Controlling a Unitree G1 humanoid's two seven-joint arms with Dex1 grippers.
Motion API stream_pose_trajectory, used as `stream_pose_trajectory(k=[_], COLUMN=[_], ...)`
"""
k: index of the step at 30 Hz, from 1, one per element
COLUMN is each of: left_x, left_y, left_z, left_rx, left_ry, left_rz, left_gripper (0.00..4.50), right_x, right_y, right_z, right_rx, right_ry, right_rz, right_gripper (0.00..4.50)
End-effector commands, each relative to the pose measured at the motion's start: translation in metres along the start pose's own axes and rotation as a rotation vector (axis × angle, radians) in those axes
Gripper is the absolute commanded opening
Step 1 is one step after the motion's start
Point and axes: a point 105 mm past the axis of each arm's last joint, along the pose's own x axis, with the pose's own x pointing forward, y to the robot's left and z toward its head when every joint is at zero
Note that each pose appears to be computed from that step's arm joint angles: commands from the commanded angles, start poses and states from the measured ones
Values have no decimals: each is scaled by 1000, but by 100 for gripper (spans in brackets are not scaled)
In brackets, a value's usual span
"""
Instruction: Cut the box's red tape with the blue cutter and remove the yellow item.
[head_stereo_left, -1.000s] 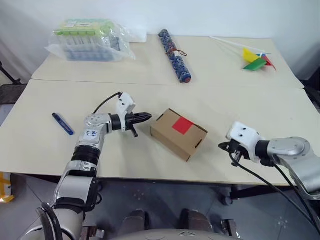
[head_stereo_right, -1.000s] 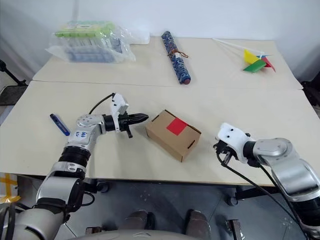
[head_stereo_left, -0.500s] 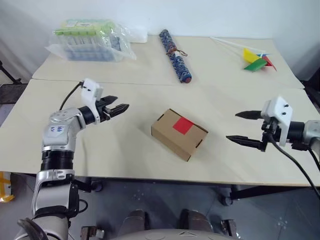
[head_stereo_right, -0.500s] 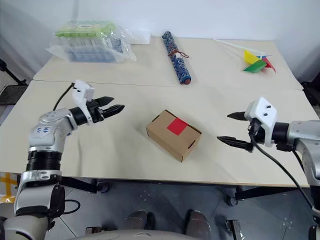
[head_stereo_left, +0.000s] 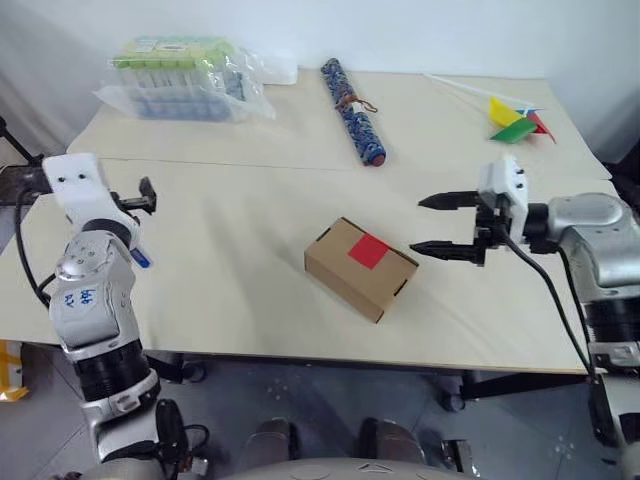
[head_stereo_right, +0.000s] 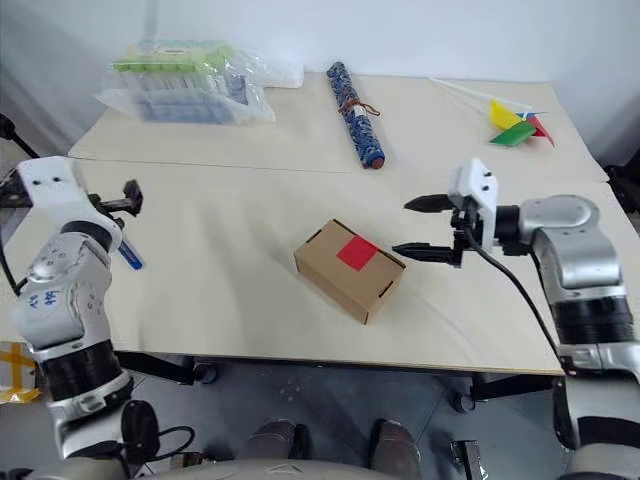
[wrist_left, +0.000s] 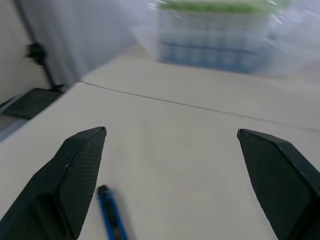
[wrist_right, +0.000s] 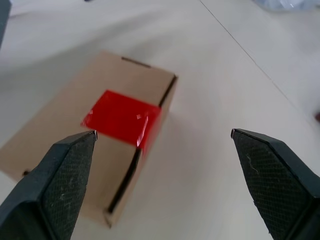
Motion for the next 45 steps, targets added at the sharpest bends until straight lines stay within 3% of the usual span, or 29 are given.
stream_pose_trajectory(k=[1, 7, 19, 29, 45], left_x=[-10, -16, -12, -14, 3], left_y=[26, 38, 16, 11, 0], left_z=[2, -21, -54, -75, -89], left_rx=[-20, -120, -258, -186, -89], left_ry=[26, 198, 511, 629, 695], left_rz=[237, 478, 448, 392, 301], left_gripper=[445, 445, 445, 445, 445], right_x=[7, 25, 34, 32, 32], right_y=[-3, -11, -6, 1, 6], right_z=[23, 47, 55, 50, 47], right_rx=[-64, -150, -187, -177, -158], right_ry=[-68, -106, -111, -96, -87], right_rz=[67, 177, 260, 272, 257], right_gripper=[450, 450, 450, 450, 450])
